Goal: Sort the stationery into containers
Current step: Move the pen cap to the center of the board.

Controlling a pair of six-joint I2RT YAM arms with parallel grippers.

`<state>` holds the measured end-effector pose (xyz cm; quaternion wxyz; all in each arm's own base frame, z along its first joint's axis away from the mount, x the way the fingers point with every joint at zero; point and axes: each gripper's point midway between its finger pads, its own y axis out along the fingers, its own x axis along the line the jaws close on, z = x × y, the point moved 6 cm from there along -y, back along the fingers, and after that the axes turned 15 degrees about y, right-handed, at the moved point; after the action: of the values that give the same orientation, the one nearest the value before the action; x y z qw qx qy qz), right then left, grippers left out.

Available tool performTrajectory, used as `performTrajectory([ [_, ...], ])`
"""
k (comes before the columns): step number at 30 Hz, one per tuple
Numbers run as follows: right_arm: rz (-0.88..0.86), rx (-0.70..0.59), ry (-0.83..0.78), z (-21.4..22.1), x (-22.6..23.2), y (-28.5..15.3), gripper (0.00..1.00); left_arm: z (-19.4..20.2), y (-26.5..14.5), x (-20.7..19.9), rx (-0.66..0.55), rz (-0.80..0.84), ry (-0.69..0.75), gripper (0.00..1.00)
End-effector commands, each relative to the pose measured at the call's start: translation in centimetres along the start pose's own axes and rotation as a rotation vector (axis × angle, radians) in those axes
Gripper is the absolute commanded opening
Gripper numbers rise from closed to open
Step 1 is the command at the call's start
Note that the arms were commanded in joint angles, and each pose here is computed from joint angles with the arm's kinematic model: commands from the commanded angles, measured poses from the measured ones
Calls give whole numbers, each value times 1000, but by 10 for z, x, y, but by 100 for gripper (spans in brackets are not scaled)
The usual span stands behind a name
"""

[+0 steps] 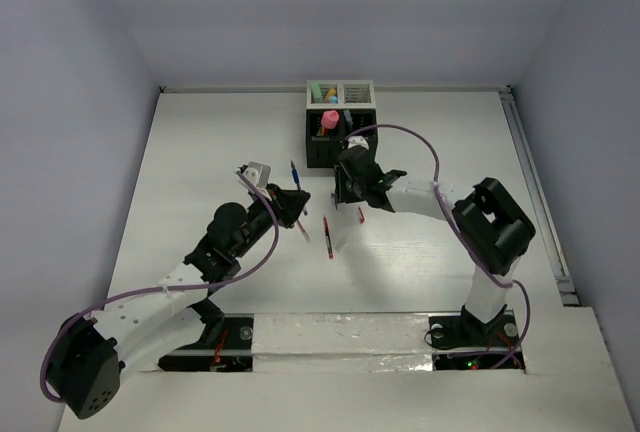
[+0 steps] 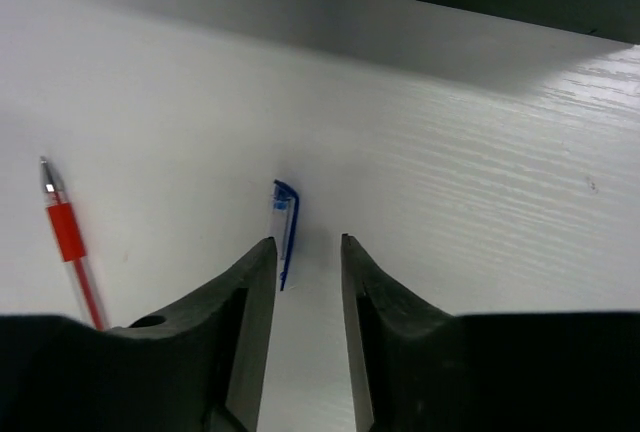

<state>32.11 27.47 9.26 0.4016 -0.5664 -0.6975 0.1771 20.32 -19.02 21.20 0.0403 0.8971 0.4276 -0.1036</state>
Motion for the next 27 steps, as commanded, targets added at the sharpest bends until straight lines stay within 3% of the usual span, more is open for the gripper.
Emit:
performTrajectory([
  [1,-53,12,33,-8,12,-11,42,-9,1,-2,-55,16,8,0],
  [13,17,129,-45,8,17,17,45,-10,0,-2,-56,15,11,0],
  [22,201,174,-171,22,15,13,31,-11,0,-2,-60,14,11,0],
  [27,272,178,-203,27,9,20,30,-13,-3,0,-69,-1,15,0],
])
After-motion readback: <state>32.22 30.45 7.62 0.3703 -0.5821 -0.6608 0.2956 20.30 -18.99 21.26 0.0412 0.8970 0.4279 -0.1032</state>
